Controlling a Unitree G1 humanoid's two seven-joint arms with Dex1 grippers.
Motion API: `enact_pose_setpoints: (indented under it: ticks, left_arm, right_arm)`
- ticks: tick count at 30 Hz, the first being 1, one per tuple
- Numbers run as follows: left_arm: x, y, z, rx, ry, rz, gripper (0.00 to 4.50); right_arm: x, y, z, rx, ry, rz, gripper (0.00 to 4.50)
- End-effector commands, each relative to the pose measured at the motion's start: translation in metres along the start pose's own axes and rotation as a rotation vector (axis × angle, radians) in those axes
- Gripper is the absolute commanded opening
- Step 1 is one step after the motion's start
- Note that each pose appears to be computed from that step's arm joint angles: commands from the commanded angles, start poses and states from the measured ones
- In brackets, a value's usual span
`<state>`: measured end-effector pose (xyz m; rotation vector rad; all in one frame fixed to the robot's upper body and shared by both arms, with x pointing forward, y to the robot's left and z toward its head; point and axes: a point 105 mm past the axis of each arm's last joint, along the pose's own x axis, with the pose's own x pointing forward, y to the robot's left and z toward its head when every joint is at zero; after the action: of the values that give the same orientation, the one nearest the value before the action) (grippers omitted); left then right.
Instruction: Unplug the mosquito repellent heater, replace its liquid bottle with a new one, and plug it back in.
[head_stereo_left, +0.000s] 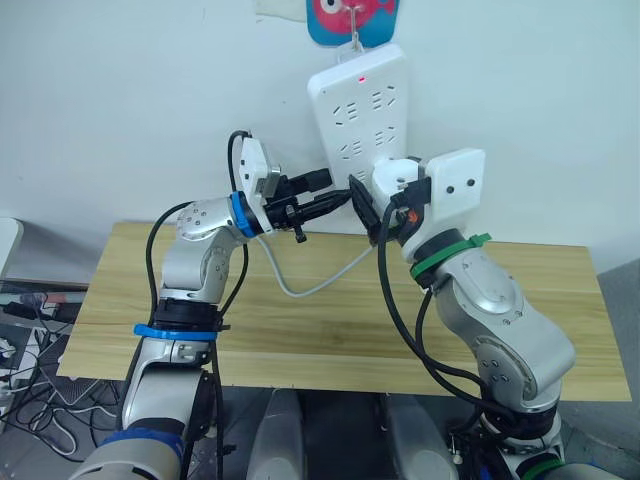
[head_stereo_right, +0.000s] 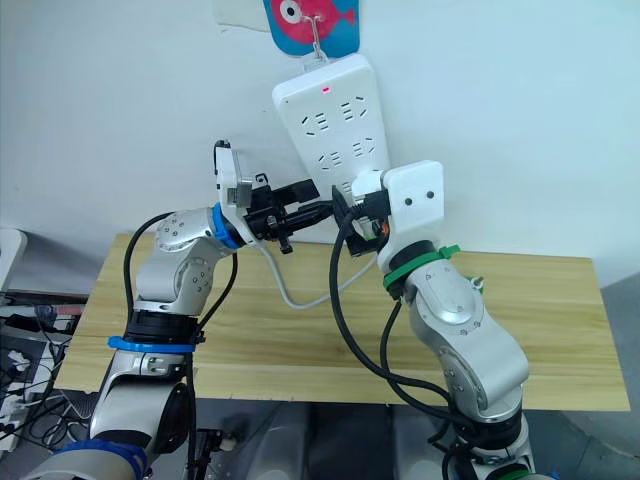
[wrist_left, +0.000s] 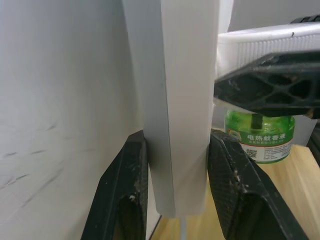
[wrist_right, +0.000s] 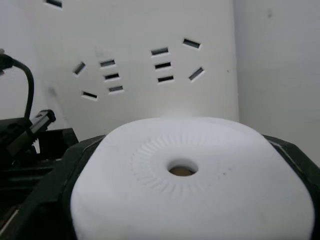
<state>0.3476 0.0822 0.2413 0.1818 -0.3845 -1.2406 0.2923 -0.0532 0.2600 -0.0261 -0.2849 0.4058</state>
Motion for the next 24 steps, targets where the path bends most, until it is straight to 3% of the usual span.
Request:
enact_pose_setpoints:
  ticks: [1,10,19,24]
  left_arm:
    - [0.008,-0.013,-0.003,0.026,0.027,-0.084,1.29]
    - [0.008,-0.009,-0.007,0.019,0.034,-0.074,1.29]
    - [0.002,-0.003,-0.013,0.034,0.056,-0.069,1.29]
    - [0.000,0.003,-0.016,0.005,0.059,-0.058,2.85]
  right_arm:
    - [-0.014,0.002,0.018,0.007,-0.069,0.020,4.45]
    - [-0.038,0.009,0.016,-0.003,-0.033,0.094,4.45]
    - [-0.066,-0.008,0.008,-0.035,-0.001,0.163,4.45]
    - [-0.080,-0.019,0.006,-0.071,0.045,0.162,4.50]
